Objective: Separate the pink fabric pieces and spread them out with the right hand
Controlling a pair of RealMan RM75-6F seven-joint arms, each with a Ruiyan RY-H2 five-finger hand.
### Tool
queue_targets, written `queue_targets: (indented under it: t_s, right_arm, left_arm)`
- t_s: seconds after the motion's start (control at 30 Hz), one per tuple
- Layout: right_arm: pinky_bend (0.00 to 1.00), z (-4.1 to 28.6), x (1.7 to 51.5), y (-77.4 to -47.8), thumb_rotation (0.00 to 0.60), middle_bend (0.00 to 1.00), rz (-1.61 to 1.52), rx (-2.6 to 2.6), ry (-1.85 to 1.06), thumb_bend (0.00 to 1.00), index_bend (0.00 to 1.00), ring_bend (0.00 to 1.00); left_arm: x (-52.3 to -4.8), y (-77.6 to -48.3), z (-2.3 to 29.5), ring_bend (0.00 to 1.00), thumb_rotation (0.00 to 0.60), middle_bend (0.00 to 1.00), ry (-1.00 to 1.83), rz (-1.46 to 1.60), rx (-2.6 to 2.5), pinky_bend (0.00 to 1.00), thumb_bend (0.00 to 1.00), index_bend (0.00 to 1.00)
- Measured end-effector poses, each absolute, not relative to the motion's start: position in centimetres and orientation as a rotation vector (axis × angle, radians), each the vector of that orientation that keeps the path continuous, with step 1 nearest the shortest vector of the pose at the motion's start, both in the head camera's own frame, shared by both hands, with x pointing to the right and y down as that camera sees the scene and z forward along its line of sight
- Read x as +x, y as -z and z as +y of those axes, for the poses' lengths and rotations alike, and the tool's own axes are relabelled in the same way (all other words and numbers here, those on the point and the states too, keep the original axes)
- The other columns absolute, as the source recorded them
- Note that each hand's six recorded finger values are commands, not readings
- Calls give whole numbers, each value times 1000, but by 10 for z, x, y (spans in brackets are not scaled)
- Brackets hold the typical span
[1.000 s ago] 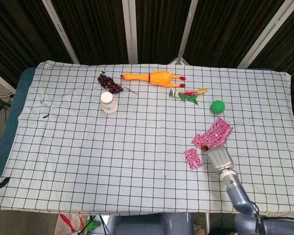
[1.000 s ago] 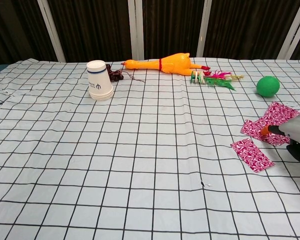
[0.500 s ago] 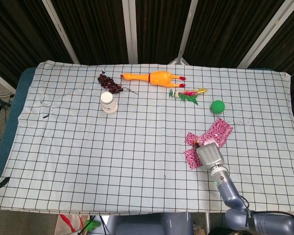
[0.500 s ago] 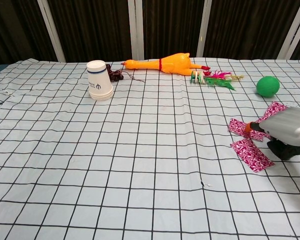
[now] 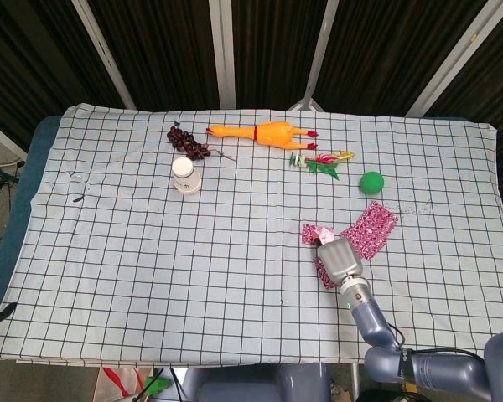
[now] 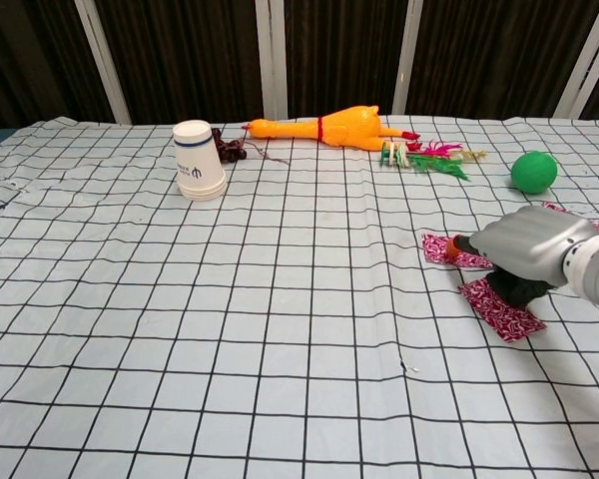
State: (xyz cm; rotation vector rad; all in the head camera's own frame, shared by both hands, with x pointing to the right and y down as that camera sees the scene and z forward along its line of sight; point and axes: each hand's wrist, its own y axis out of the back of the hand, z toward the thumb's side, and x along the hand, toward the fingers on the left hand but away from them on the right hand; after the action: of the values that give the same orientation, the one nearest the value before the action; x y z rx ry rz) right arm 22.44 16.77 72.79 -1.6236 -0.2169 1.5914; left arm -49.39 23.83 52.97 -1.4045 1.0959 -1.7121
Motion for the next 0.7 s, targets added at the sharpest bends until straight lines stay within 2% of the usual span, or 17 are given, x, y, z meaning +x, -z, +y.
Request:
queue_targets:
  t_s: [0.47,0.7]
  right_arm:
    - [643,152,199,-732,600,810,-233,-1627,-1585,731,159,815]
    - [643,141,200,-717,600,809,-294,-1607,-1571,731,159,815]
  left_arm:
    - [-495,-530,238,54,600,34,1713,1099,-1405,169,205,99]
    - [-496,-530,237,54,600,34,1713,1100,-1409,169,204,99]
